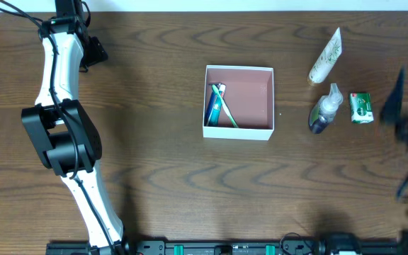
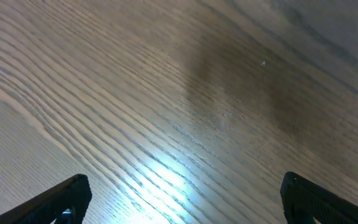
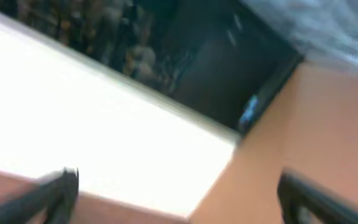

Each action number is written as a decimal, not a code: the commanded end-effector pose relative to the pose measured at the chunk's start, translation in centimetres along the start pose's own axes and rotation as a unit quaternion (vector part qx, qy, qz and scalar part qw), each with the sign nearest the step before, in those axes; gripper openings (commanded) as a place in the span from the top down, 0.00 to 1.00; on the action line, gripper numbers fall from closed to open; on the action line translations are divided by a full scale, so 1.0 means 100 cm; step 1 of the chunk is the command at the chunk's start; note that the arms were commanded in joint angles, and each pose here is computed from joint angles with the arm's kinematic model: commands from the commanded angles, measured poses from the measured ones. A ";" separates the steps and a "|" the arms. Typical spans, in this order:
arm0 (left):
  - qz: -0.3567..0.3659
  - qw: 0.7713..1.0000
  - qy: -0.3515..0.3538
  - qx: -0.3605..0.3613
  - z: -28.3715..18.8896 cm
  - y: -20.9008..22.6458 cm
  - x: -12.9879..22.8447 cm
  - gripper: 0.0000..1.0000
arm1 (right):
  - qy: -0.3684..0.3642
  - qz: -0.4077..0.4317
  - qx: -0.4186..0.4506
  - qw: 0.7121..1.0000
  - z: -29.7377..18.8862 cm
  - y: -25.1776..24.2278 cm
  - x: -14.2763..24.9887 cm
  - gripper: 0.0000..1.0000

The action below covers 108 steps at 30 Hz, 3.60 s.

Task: Pack container
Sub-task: 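Reach the right gripper to the green soap box and grasp it, then carry the green soap box into the white box with the right gripper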

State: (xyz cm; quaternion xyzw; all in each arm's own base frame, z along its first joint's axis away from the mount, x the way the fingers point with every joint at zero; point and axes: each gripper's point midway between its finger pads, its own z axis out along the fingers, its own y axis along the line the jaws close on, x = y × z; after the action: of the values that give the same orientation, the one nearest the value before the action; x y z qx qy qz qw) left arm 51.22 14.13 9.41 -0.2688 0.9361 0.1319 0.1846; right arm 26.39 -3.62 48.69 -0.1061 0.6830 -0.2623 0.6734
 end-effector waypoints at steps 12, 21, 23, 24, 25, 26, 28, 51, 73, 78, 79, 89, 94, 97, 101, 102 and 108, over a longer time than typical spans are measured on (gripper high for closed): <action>-0.011 1.000 -0.028 0.002 -0.023 0.006 -0.016 0.02 | 0.372 0.126 -0.256 0.883 0.111 0.061 0.129 0.01; -0.011 1.000 -0.028 0.002 -0.023 0.006 -0.016 0.02 | 0.428 0.174 -0.228 0.857 0.121 0.032 0.184 0.01; -0.011 1.000 -0.028 0.002 -0.023 0.006 -0.016 0.02 | 0.466 0.165 -0.200 0.846 0.118 0.021 0.207 0.01; -0.011 1.000 -0.028 0.002 -0.023 0.006 -0.016 0.02 | 0.483 0.163 -0.194 0.838 0.116 0.018 0.216 0.01; -0.011 1.000 -0.028 0.002 -0.023 0.006 -0.016 0.02 | 0.497 0.164 -0.193 0.830 0.114 0.018 0.226 0.01; -0.011 1.000 -0.028 0.002 -0.023 0.006 -0.016 0.02 | 0.507 0.168 -0.198 0.822 0.115 0.022 0.233 0.01; -0.011 1.000 -0.028 0.002 -0.023 0.006 -0.016 0.02 | 0.515 0.171 -0.206 0.814 0.119 0.027 0.242 0.01; -0.011 1.000 -0.028 0.002 -0.023 0.006 -0.016 0.02 | 0.705 0.103 -0.219 0.666 0.137 0.101 0.409 0.01; -0.011 1.000 -0.028 0.002 -0.023 0.006 -0.016 0.02 | 0.686 0.130 -0.255 0.668 0.163 0.159 0.434 0.01; -0.011 1.000 -0.028 0.002 -0.023 0.006 -0.016 0.02 | 0.689 0.138 -0.247 0.667 0.162 0.160 0.441 0.01; -0.011 1.000 -0.028 0.002 -0.023 0.006 -0.016 0.02 | 0.690 0.142 -0.243 0.667 0.162 0.161 0.444 0.01; -0.011 1.000 -0.028 0.002 -0.023 0.006 -0.016 0.02 | 0.710 0.152 -0.240 0.644 0.143 0.178 0.466 0.02; -0.011 1.000 -0.028 0.002 -0.023 0.006 -0.016 0.02 | 0.720 0.150 -0.243 0.633 0.133 0.184 0.474 0.19; -0.011 1.000 -0.028 0.002 -0.023 0.006 -0.016 0.02 | 0.722 0.145 -0.239 0.633 0.132 0.182 0.475 0.34; -0.011 1.000 -0.028 0.002 -0.023 0.006 -0.016 0.02 | 0.718 0.142 -0.228 0.642 0.139 0.176 0.473 0.57; -0.011 1.000 -0.028 0.002 -0.023 0.006 -0.016 0.02 | 0.720 0.141 -0.215 0.645 0.141 0.172 0.472 0.62; -0.011 1.000 -0.028 0.002 -0.023 0.006 -0.016 0.02 | 0.707 0.140 -0.163 0.673 0.168 0.139 0.444 0.78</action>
State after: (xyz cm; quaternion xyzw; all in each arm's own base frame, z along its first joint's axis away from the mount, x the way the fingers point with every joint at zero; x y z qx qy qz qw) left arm 51.23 14.14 9.51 -0.2689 0.9358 0.1320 0.1857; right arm 40.61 -16.01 1.25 0.0775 0.9956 -0.0168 -0.0492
